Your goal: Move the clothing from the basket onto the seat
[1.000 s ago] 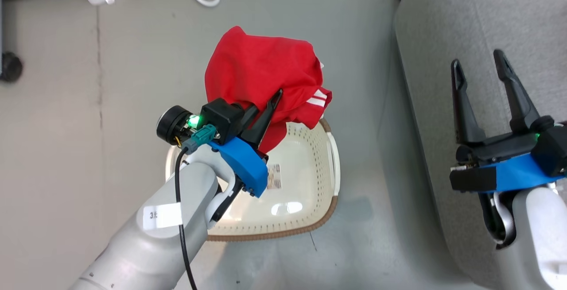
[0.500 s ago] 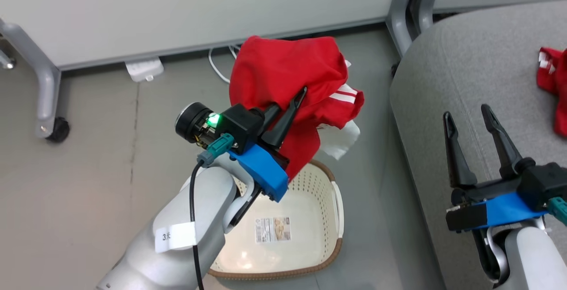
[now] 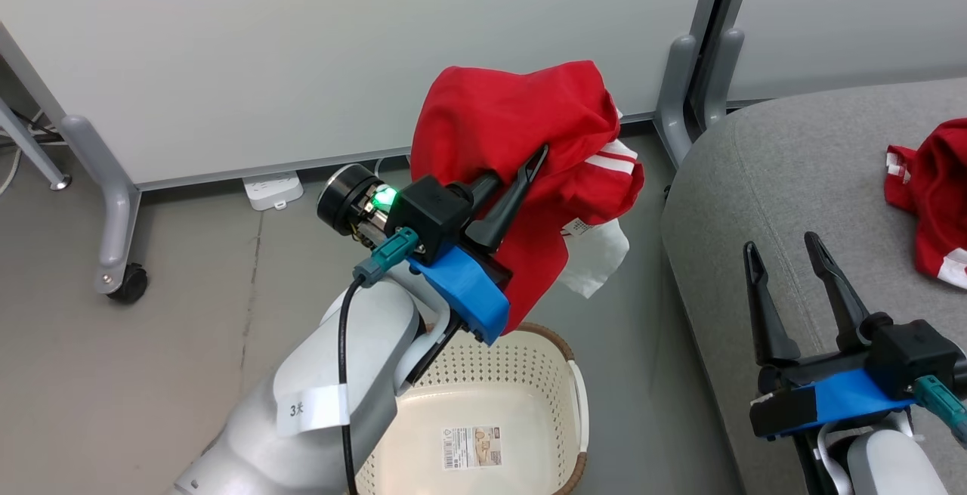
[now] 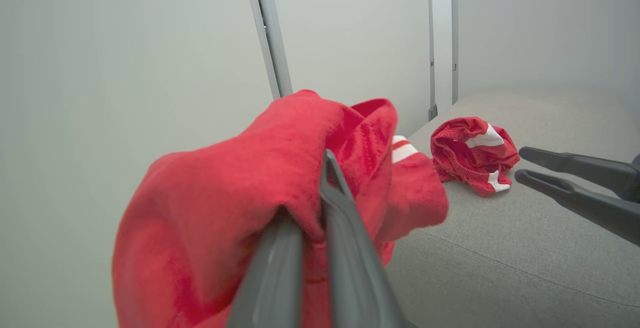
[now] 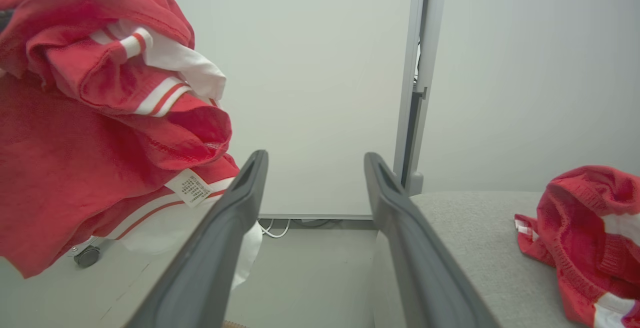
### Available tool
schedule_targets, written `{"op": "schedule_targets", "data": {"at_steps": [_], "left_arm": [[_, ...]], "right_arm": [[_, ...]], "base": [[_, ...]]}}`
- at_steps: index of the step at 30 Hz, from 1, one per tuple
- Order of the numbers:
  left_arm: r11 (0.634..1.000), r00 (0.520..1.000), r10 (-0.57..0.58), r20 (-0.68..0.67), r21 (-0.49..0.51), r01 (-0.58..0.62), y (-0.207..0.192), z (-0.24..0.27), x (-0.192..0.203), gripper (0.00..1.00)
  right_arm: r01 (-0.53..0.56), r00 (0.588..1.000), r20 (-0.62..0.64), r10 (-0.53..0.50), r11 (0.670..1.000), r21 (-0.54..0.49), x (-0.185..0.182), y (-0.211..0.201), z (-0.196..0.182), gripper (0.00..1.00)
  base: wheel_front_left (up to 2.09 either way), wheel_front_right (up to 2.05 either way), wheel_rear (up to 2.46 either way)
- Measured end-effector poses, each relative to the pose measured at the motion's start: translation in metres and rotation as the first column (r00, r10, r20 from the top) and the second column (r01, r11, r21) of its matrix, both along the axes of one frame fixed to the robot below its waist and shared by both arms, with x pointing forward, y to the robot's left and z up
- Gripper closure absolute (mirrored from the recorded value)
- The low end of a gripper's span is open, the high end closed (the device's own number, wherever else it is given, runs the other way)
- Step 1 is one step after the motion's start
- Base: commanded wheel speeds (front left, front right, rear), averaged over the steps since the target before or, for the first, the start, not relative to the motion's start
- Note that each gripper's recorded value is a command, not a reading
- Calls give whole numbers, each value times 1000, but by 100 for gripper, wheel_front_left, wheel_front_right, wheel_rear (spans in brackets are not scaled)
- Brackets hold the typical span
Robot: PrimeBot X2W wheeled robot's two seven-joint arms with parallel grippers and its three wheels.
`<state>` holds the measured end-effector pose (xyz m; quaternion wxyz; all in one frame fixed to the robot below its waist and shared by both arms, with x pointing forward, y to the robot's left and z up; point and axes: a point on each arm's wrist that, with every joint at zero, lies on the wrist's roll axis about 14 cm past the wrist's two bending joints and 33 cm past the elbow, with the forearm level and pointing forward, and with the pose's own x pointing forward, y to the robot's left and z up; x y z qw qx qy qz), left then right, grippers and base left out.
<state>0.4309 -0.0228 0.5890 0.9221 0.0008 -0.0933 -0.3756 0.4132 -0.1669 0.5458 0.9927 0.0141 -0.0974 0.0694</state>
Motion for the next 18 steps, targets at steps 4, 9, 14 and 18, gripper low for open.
{"op": "schedule_targets", "data": {"at_steps": [4,9,14,18], "left_arm": [[1000,1000,-2,19,1,2,0,8,-5,100],[1000,1000,0,20,1,0,1,9,-7,100],[1000,1000,-1,16,3,1,1,7,-7,100],[1000,1000,-2,12,5,2,1,5,-7,100]], "right_arm": [[4,1000,5,-4,1000,3,-7,-1,2,0],[1,1000,8,-1,1000,3,-9,0,3,0],[-28,1000,6,28,1000,-1,-9,10,2,0],[-68,998,2,69,997,-18,-9,22,1,0]], "base": [[0,0,0],[0,0,0],[0,0,0],[0,0,0]]}}
